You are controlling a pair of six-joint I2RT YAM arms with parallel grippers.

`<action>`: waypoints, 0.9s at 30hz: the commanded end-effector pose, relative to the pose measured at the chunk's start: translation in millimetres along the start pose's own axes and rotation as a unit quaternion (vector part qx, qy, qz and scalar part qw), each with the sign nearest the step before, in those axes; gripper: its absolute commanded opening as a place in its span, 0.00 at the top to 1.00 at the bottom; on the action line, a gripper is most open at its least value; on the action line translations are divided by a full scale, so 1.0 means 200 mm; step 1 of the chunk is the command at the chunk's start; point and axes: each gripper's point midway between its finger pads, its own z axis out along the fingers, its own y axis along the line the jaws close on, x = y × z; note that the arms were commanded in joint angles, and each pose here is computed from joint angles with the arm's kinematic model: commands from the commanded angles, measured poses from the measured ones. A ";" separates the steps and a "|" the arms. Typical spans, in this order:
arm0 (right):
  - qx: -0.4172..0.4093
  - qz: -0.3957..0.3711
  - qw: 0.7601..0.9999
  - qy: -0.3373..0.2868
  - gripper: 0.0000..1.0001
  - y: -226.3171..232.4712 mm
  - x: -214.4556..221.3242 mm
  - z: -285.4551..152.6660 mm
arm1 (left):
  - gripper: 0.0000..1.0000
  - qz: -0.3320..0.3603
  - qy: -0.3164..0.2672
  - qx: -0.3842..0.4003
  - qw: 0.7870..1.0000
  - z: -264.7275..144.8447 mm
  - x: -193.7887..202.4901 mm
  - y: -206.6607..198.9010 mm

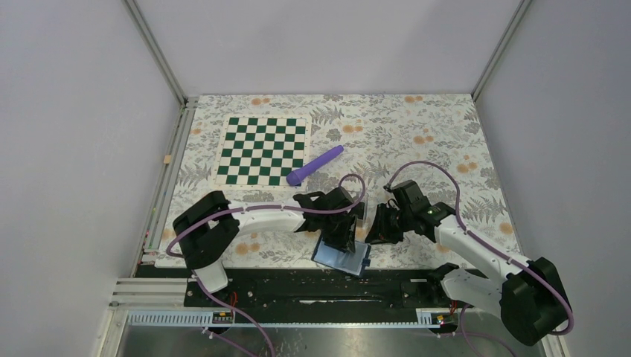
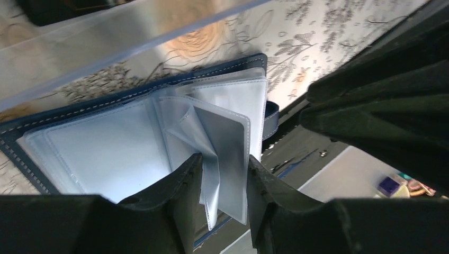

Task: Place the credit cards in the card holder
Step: Turn over the card slot in the card holder.

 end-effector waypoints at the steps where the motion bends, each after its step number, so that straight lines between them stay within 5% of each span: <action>1: -0.007 -0.005 1.000 -0.021 0.71 0.05 -0.06 -0.06 | 0.64 0.009 -0.012 0.093 0.996 0.01 -0.03 -0.18; 8: -0.007 -0.011 0.999 -0.039 0.56 0.08 -0.11 -0.14 | 0.49 0.032 -0.056 0.132 0.989 -0.09 -0.11 -0.28; 14: -0.007 -0.006 0.999 -0.052 0.54 0.09 -0.15 -0.18 | 0.48 0.040 -0.062 0.165 0.984 -0.12 -0.11 -0.33; 20: 0.012 -0.021 0.998 -0.065 0.42 0.11 -0.24 -0.23 | 0.48 0.046 -0.156 0.227 0.960 -0.37 -0.26 -0.38; 27: 0.021 -0.032 0.997 -0.070 0.39 0.16 -0.46 -0.23 | 0.50 -0.023 -0.245 0.192 0.950 -0.63 -0.56 -0.07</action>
